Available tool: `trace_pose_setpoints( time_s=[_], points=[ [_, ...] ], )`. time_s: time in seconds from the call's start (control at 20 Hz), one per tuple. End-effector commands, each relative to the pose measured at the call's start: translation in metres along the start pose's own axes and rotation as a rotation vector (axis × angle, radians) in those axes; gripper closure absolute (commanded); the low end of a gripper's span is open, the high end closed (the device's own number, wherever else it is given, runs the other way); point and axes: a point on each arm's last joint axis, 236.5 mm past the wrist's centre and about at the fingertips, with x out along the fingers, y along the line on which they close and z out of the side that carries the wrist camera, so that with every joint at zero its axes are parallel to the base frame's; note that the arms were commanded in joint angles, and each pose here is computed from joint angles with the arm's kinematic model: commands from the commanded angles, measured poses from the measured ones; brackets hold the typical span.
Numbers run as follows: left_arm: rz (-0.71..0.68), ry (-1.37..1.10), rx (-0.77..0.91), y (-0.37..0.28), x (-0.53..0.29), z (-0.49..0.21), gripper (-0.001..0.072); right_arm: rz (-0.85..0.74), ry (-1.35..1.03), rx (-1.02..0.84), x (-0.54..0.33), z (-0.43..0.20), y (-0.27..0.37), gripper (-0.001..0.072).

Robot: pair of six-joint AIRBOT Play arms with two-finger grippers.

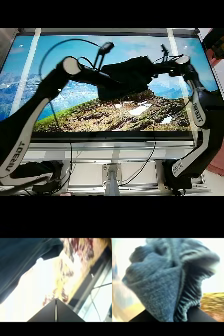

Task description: Fold the clothes and pants, and hang the long-sleeved shirts on hangers.

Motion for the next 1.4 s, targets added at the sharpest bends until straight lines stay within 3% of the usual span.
trace_pose_setpoints(
  time_s=[0.0,0.3,0.55,0.7,0.9,1.1,1.15,1.2,1.25,1.3,1.35],
  points=[
    [0.105,-0.105,0.055,0.011,-0.067,0.023,0.0679,-0.145,-0.085,0.056,-0.094,0.024,-0.03,0.0669],
    [0.376,-0.307,0.096,0.046,-0.198,0.047,0.0679,-0.56,-0.567,0.173,-0.356,0.047,-0.07,0.067],
    [0.576,-0.404,0.082,0.071,-0.278,0.043,0.0679,-0.806,-0.897,0.46,-0.537,-0.029,-0.098,0.067],
    [0.644,-0.435,0.044,0.088,-0.305,0.038,0.0679,-0.97,-0.819,0.699,-0.572,-0.109,-0.131,0.067],
    [0.68,-0.446,0.018,0.099,-0.318,0.034,0.0679,-1.198,-0.485,1.027,-0.571,-0.234,-0.175,0.0669],
    [0.68,-0.446,0.018,0.099,-0.318,0.034,0.0679,-1.183,-0.289,1.178,-0.541,-0.293,-0.201,0.0655],
    [0.68,-0.446,0.018,0.099,-0.318,0.034,0.0679,-1.171,-0.249,1.184,-0.533,-0.301,-0.205,0.0545],
    [0.68,-0.446,0.018,0.099,-0.318,0.034,0.0678,-1.161,-0.214,1.173,-0.528,-0.306,-0.208,0.032],
    [0.68,-0.447,0.018,0.099,-0.318,0.034,0.0679,-1.159,-0.192,1.146,-0.525,-0.308,-0.212,0.0175],
    [0.68,-0.446,0.018,0.099,-0.318,0.034,0.0679,-1.154,-0.173,1.113,-0.523,-0.307,-0.214,0.0122],
    [0.679,-0.446,0.018,0.099,-0.318,0.035,0.0678,-1.158,-0.174,1.096,-0.524,-0.306,-0.216,0.0122]
  ],
)
